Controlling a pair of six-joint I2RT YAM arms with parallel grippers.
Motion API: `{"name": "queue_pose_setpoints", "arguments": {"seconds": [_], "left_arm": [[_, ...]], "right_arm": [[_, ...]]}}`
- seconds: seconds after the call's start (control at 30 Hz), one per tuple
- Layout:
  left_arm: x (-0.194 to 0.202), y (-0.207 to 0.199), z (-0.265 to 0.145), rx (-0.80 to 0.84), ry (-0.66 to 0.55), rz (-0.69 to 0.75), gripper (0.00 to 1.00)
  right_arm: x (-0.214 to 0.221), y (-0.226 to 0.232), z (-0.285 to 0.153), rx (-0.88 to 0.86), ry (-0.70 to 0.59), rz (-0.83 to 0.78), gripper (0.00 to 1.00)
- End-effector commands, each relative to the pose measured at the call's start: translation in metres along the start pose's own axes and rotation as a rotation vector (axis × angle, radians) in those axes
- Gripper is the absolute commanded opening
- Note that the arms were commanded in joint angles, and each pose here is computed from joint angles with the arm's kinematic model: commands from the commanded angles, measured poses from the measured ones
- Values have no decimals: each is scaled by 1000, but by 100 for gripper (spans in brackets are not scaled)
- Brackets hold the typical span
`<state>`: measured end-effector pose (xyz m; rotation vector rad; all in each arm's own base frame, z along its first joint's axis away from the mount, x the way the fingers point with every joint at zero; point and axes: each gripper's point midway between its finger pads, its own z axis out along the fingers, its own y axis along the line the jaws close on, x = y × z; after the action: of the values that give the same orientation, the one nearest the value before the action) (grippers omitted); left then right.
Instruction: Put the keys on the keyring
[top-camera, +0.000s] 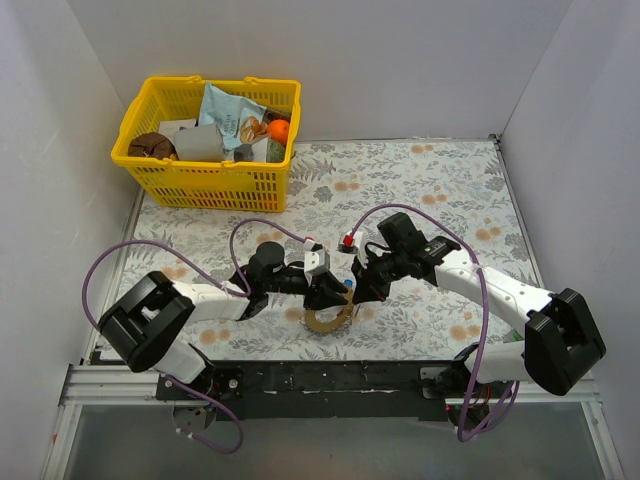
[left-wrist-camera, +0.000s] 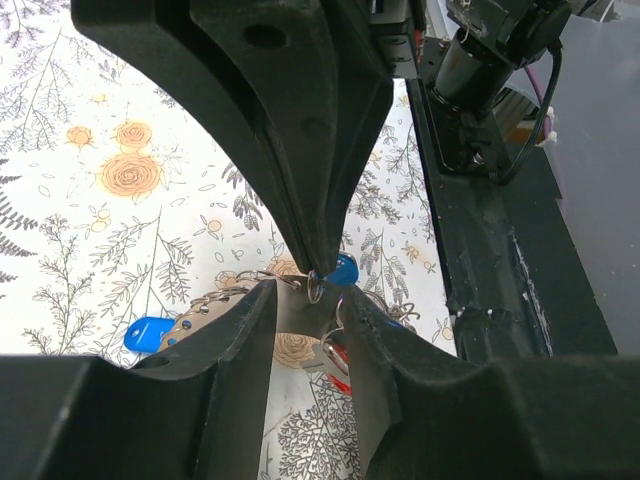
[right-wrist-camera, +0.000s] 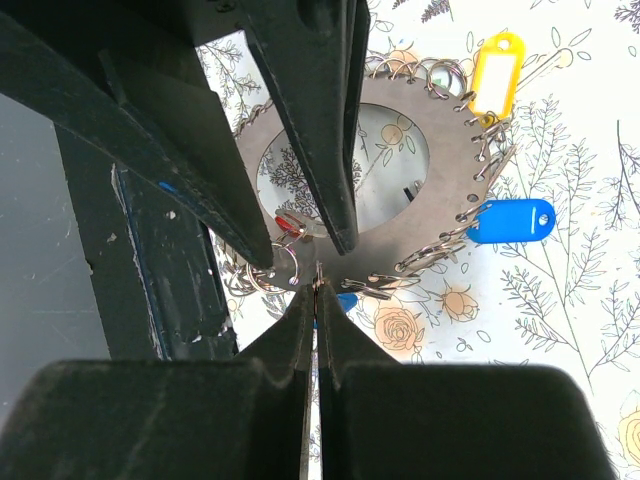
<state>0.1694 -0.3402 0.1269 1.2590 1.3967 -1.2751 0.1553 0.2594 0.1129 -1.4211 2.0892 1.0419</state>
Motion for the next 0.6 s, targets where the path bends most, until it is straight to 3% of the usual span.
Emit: {"name": "queue_pose_setpoints", "arguments": {"seconds": [0.0, 0.57], "left_arm": [[-12, 6, 6, 7, -27, 20, 31], [-5, 1, 11, 76, -8, -1, 25]], "right_arm": [[-18, 7, -6, -14, -63, -58, 1], [-19, 6, -6, -6, -65, -59, 1]]}}
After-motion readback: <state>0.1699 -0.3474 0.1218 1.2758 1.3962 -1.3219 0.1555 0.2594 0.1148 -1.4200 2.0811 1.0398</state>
